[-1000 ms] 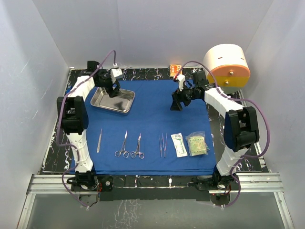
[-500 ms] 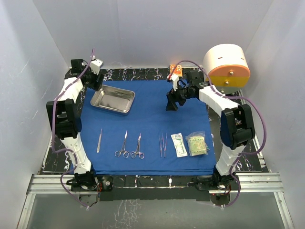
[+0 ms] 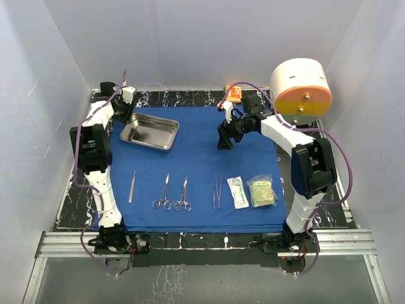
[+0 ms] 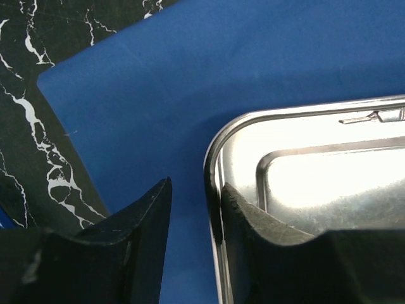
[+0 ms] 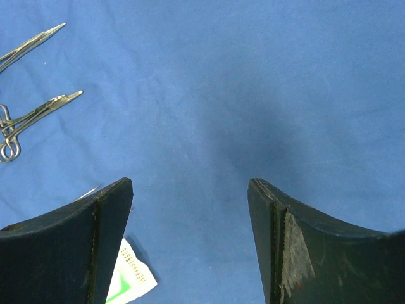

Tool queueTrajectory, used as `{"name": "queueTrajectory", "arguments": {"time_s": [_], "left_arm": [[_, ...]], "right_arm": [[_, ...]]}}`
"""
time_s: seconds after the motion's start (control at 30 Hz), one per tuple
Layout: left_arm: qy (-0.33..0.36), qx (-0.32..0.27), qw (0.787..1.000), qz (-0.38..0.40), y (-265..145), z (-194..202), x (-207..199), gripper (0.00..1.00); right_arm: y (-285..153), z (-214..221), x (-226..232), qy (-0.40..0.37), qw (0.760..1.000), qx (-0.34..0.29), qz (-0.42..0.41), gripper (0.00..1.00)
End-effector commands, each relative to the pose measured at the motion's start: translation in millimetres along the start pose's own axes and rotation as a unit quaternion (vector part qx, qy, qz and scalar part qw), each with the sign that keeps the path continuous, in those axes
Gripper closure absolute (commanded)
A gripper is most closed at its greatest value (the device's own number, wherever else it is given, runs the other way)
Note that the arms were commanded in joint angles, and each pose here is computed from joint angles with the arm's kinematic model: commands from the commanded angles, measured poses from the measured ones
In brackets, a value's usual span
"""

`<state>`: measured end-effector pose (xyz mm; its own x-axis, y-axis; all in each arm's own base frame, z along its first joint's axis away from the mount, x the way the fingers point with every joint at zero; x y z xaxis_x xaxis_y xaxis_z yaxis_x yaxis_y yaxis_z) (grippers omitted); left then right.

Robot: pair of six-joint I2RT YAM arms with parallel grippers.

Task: Open and lay out the surgical kit
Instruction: Move the container to the center of the board.

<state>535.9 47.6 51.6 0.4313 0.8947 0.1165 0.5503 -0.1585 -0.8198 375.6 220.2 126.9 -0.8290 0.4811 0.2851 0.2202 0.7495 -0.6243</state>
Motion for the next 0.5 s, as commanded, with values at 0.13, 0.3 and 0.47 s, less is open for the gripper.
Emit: {"name": "queueTrajectory", "arguments": {"time_s": [0.13, 0.3, 0.47], "left_arm": [[-0.066, -0.034, 0.997, 0.008, -14, -9, -14, 0.80], [-0.099, -0.073, 0.992, 0.011, -27, -17, -32, 1.00], [-0.127, -0.133, 0.983, -0.020, -37, -26, -41, 1.00]], "right_arm": [[8, -13, -4, -0.020, 1.000, -0.006, 0.004, 0.29], [23, -30, 0, -0.040, 0.999, 0.001, -0.005, 0.29], [38, -50, 8, -0.056, 0.998, -0.010, -0.014, 0.29]]}}
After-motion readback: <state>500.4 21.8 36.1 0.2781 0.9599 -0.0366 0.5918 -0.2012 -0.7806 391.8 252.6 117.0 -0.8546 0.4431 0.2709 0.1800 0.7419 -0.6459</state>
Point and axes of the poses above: each gripper's point midway between its finger pads, its own y axis out along the fingers, its own x axis along the line the jaws close on, z = x × y, the point moved 1 cm from there along -y, back along the fingers, and after that the axes turned 3 degrees about y, right-handed, at the moved point
